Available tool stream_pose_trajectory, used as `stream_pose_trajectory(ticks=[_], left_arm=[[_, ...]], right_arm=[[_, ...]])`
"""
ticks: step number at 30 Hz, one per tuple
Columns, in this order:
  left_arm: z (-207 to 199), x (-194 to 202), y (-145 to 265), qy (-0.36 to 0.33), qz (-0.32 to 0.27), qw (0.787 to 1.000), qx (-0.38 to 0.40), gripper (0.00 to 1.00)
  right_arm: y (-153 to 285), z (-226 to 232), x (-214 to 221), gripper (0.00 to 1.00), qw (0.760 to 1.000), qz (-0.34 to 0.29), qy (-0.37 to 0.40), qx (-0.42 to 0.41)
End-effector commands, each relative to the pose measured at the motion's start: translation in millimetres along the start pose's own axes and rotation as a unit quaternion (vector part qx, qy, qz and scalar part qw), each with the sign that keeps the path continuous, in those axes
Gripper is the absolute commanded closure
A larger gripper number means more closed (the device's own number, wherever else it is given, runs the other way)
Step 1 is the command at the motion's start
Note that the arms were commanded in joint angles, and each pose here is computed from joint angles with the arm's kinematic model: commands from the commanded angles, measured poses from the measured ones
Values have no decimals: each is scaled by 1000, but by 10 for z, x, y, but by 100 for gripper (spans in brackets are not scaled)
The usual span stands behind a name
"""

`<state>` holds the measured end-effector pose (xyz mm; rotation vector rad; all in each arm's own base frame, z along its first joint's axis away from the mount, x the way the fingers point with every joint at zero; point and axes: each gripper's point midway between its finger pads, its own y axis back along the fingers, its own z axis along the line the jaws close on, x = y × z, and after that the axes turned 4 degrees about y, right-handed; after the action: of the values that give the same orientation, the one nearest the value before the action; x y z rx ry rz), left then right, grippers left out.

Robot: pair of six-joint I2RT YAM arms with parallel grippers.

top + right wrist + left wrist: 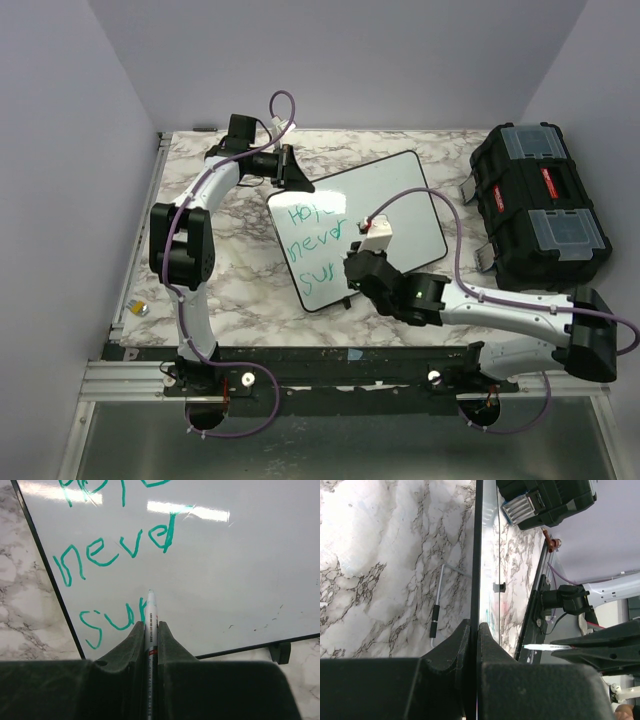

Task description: Write a sentence on the whiteboard

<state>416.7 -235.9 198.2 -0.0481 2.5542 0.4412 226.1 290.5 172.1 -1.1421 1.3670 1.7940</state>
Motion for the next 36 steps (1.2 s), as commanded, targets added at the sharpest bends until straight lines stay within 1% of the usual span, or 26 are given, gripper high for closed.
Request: stream_pose_trajectory(ticks=[1, 6, 18, 26, 32, 36], left_arm=[[31, -293, 147, -92, -48, 993, -47, 100], [-30, -288, 155, -106, -54, 992, -37, 100], [-128, -269, 156, -150, -70, 986, -27, 100], [-145, -238, 211, -184, -98, 976, -62, 100], [-130, -124, 161, -199, -89, 974, -60, 100], [-152, -42, 153, -233, -91, 966, -62, 100]], right_arm=[[49, -40, 64, 99, 1000, -5, 0, -28], [10, 24, 251, 99, 998, 22, 10, -50], [2, 10, 297, 99, 998, 17, 10, -61], [31, -37, 276, 99, 998, 10, 7, -60], [72, -96, 263, 99, 998, -1, 11, -62], [107, -136, 250, 99, 998, -6, 11, -63]])
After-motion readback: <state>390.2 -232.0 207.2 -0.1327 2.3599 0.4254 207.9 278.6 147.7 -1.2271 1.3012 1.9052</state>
